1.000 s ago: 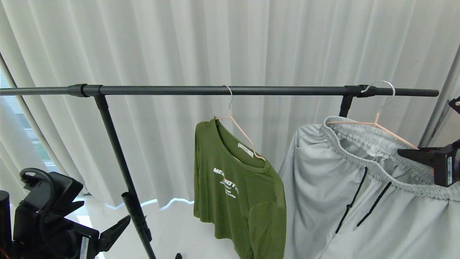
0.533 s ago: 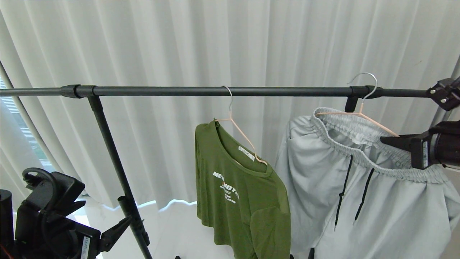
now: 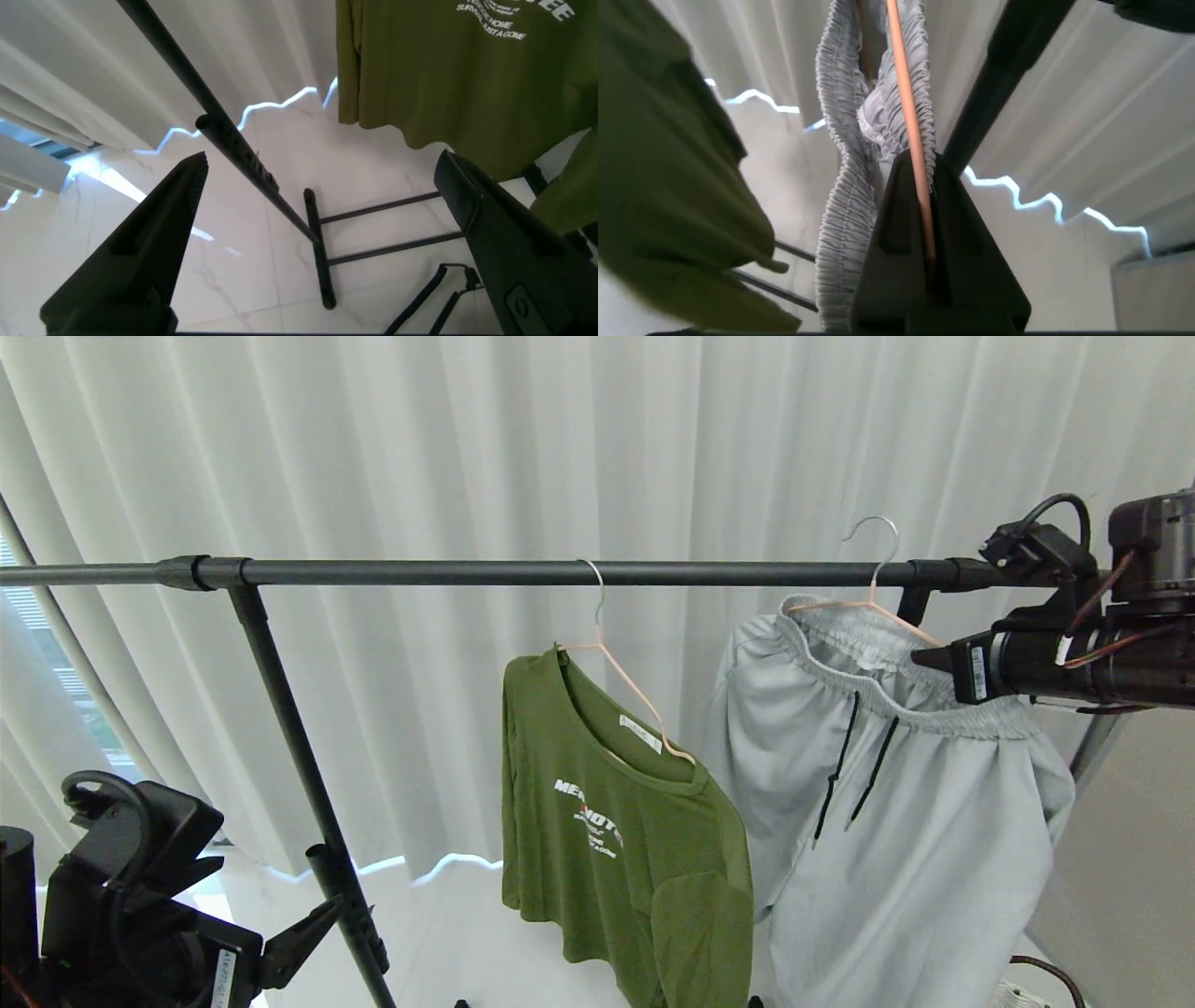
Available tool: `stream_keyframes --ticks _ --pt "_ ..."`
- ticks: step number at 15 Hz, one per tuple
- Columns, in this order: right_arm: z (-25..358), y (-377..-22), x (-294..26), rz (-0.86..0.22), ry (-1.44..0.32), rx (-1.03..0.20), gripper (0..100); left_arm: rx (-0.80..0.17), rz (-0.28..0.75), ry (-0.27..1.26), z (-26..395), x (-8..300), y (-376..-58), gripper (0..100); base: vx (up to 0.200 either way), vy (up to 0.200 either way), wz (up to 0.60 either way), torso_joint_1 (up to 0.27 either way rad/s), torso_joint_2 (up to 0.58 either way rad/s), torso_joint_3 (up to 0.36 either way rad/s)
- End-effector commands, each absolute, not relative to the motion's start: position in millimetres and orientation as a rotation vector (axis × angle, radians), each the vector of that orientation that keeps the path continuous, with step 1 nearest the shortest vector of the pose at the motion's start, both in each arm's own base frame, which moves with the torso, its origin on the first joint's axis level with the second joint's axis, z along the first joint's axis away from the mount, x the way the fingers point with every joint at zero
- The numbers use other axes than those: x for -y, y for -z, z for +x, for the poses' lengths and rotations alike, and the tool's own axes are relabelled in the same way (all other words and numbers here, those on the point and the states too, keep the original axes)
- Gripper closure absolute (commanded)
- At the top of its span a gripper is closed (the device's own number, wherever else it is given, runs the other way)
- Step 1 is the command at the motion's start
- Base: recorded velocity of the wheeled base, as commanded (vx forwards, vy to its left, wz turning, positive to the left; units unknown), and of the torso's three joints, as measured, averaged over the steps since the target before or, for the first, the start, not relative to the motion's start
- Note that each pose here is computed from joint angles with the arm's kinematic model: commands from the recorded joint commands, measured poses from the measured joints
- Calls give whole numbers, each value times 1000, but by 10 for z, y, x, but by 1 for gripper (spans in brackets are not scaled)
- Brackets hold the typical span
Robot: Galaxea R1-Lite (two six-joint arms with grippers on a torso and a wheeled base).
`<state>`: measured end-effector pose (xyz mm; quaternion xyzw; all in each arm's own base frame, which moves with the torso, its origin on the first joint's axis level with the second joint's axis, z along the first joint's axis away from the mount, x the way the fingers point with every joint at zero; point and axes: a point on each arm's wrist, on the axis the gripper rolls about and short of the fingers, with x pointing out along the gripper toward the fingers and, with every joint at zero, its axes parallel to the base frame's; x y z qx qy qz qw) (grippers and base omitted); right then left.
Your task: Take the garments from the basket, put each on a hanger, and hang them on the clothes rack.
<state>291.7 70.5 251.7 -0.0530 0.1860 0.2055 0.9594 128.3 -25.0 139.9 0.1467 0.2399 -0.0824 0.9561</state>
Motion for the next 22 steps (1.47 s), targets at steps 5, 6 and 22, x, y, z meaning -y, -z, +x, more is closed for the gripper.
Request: stream_keyframes --ticks 5,6,22 --pt "3150 -2280 -846 -127 -405 -449 100 -482 316 172 1286 250 -1407 0 0 0 0 0 0 0" --pt "3149 -2280 -850 -129 -402 -449 100 -482 315 172 1286 250 -1407 0 0 0 0 0 0 0" --pt "2119 -2704 -691 -125 -432 -287 0 -462 331 139 1280 231 -1412 0 0 0 0 0 0 0"
